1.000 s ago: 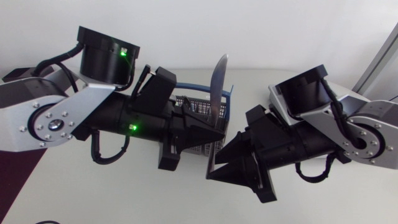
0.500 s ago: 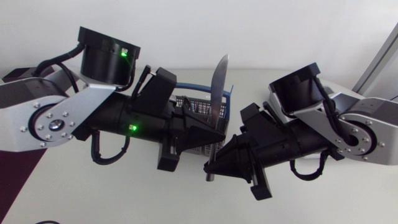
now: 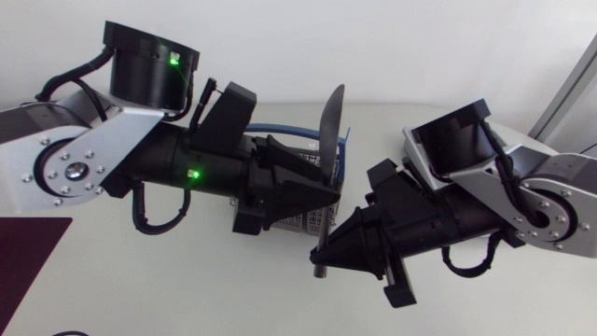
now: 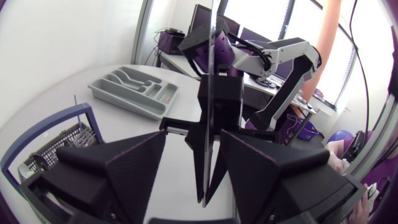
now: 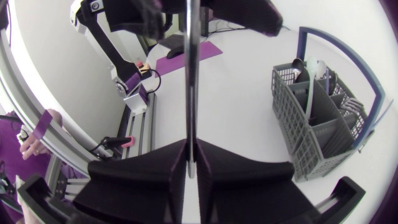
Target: Unload the cutlery basket into the drawer organizer.
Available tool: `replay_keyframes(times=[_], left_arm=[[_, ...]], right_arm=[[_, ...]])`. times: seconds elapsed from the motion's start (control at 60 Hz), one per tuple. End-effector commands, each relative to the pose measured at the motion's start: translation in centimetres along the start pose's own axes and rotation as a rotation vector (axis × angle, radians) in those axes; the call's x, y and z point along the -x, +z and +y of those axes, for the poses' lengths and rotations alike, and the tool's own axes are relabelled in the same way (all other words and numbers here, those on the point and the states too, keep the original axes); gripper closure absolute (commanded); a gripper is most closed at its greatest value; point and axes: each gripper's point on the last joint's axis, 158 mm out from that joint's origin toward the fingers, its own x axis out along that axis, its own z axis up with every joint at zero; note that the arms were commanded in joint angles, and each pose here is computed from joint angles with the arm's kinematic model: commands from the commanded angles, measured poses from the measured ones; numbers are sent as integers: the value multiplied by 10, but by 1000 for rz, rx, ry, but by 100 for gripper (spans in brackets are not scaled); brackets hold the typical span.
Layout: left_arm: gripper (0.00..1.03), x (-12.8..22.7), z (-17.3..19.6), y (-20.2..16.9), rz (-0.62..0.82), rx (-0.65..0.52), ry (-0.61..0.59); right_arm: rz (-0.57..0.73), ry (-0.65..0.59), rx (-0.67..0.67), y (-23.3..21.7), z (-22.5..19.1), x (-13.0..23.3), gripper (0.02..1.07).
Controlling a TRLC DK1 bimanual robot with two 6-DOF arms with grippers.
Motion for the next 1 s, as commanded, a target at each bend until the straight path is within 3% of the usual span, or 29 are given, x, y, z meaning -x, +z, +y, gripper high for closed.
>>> replay_keyframes(times=[0.0,0.3,0.683,0.983], left_arm=[[8,6,2,8,-13,12,9],[9,25,17,6,-14,2,79],[9,37,52,-16,62,-39,265],[9,33,52,-22,86,-54,283]], right_arm=[[-15,-25,-26,-4,-3,9,101],[-29,-185,-66,-24,-45,55,101],[-10,-589,-246,-95,-171,186,101],[64,-889,-404,-158,-267,288,101]])
